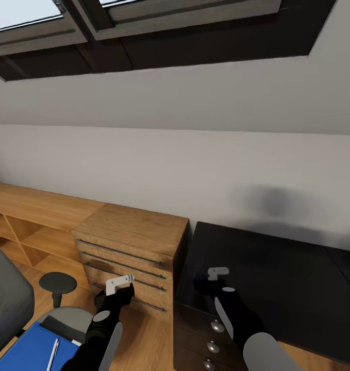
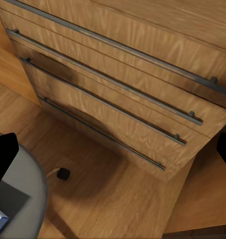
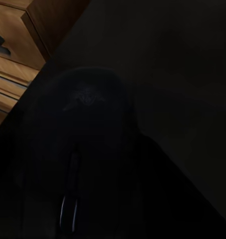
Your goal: In the bedroom, organize the workspace by keeping the computer under the desk, ensuring the monitor is on the desk, placing the keyboard on the desk next to the monitor, placing the mouse on the desk next to the keyboard, moving the folder from the swivel chair onto the desk next to the mouse, stacking the notebook on top of the folder with the pen on top of the notebook, and positioning the swivel chair next to the desk.
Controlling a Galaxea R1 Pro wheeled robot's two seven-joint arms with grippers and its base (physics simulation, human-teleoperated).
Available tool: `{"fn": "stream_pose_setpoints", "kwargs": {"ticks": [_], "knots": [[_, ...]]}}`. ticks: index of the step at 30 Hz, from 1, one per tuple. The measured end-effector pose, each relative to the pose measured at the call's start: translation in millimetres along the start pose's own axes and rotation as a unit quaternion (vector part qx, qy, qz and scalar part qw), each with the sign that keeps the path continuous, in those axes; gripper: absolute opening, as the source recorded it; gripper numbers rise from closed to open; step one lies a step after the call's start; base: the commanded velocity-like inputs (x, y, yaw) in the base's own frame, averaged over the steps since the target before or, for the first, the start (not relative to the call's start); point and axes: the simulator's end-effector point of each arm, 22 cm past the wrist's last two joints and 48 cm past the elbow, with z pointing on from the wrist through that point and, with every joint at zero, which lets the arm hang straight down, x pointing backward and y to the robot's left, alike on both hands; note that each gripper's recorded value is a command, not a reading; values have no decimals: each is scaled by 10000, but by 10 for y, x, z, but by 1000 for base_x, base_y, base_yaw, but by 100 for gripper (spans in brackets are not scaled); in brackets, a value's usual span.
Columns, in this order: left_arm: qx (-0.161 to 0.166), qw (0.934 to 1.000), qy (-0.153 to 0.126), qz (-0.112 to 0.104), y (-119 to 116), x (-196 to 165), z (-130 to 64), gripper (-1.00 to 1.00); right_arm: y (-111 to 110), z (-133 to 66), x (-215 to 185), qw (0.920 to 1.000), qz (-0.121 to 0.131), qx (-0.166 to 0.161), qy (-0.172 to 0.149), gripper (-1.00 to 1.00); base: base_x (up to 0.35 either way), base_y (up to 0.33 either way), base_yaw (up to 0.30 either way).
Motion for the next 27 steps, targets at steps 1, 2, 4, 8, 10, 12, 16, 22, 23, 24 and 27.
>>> {"fn": "stream_pose_setpoints", "kwargs": {"ticks": [1, 2, 4, 8, 10, 12, 16, 22, 23, 24, 27], "knots": [[3, 10000, 1, 1, -2, 11, 8, 100, 0, 10, 11, 10000, -2, -1, 2, -100, 0, 0, 0], [3, 10000, 2, 2, -3, 22, 16, 100, 2, 19, 20, 10000, -2, -3, 1, -100, 0, 0, 0], [4, 10000, 4, 4, -4, 46, 33, 100, 6, 39, 42, 10000, -3, -8, 3, -100, 0, 0, 0], [6, 10000, 8, 7, -5, 94, 66, 100, 4, 77, 82, 10000, -4, -10, 4, -100, 0, 0, 0], [6, 10000, 9, 7, -6, 118, 83, 100, 2, 97, 102, 10000, -4, -10, 3, -100, 0, 0, 0], [5, 10000, 13, 11, -7, 145, 100, 100, 2, 116, 120, 10000, -12, -12, 0, -100, 0, 0, 0], [3, 10000, 22, 16, -7, 201, 136, 100, -2, 155, 161, 10000, -16, -14, -4, -100, 0, 0, 0], [14, 10000, 38, 30, -12, 219, 140, 100, -2, 155, 161, 10000, -17, -12, -6, -100, 0, 0, 0], [15, 10000, 43, 35, -11, 224, 142, 100, -1, 155, 161, 10000, -19, -12, -6, -100, 0, 0, 0], [16, 10000, 48, 38, -11, 228, 143, 100, -1, 155, 161, 10000, -20, -13, -6, -100, 0, 0, 0], [15, 9999, 93, 62, -10, 273, 154, 100, 5, 155, 161, 10000, -26, -16, -6, -100, 0, 2, 0]]}}
